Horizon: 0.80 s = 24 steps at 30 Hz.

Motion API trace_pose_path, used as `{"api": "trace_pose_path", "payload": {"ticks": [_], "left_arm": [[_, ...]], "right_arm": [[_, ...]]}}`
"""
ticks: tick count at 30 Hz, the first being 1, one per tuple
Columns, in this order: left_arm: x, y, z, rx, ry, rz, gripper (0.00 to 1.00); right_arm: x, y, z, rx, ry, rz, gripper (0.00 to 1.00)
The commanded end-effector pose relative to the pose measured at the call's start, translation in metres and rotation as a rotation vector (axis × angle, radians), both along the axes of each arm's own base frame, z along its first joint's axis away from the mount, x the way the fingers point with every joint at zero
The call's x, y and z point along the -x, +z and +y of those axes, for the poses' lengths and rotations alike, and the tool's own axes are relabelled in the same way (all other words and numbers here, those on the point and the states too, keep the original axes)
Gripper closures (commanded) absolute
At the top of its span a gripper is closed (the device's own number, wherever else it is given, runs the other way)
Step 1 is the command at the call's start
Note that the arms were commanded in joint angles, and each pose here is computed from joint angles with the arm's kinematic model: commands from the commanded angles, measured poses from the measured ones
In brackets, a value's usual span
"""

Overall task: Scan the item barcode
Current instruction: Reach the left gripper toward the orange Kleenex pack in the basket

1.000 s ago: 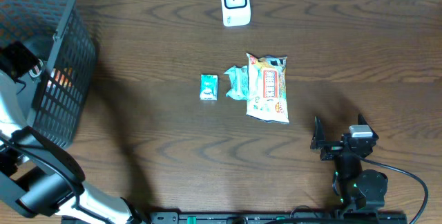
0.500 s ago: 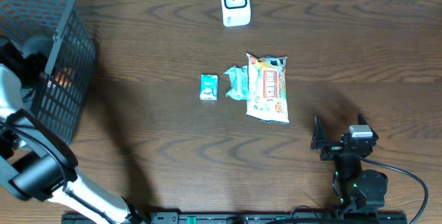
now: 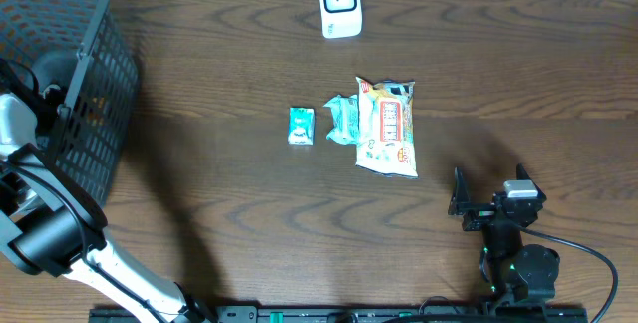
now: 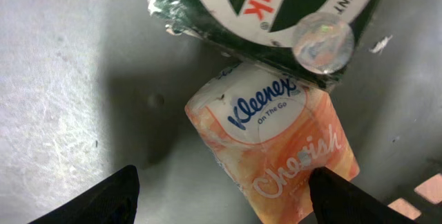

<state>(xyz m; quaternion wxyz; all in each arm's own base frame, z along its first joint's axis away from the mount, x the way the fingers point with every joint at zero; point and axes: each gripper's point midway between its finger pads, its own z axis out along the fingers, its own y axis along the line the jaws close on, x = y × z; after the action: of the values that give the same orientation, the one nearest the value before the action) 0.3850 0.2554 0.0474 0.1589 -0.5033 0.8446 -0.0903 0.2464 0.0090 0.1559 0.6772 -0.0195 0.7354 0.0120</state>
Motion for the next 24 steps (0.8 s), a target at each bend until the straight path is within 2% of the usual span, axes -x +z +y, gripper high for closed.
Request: {"api": "trace_pose_path", "payload": {"ticks": [1, 13, 23, 24], "left_arm": [[0.002, -0.012, -0.002, 0.06, 0.093, 0.015, 0.23], [-0.017, -0.005, 0.013, -0.003, 0.083, -0.068, 0.23], [-0.029, -0.024, -0.004, 0.034, 0.042, -0.066, 0.28], [-0.03, -0.027, -0.005, 0.038, 0.04, -0.06, 0.31]], "right_arm": [[0.0, -0.001, 0.0, -0.002, -0.001, 0.002, 0.01], [0.0, -0.001, 0.0, -0.002, -0.001, 0.002, 0.01], [0.0, -0.001, 0.0, -0.002, -0.001, 0.002, 0.01], [0.0, -0.001, 0.0, -0.002, -0.001, 0.002, 0.01]]}}
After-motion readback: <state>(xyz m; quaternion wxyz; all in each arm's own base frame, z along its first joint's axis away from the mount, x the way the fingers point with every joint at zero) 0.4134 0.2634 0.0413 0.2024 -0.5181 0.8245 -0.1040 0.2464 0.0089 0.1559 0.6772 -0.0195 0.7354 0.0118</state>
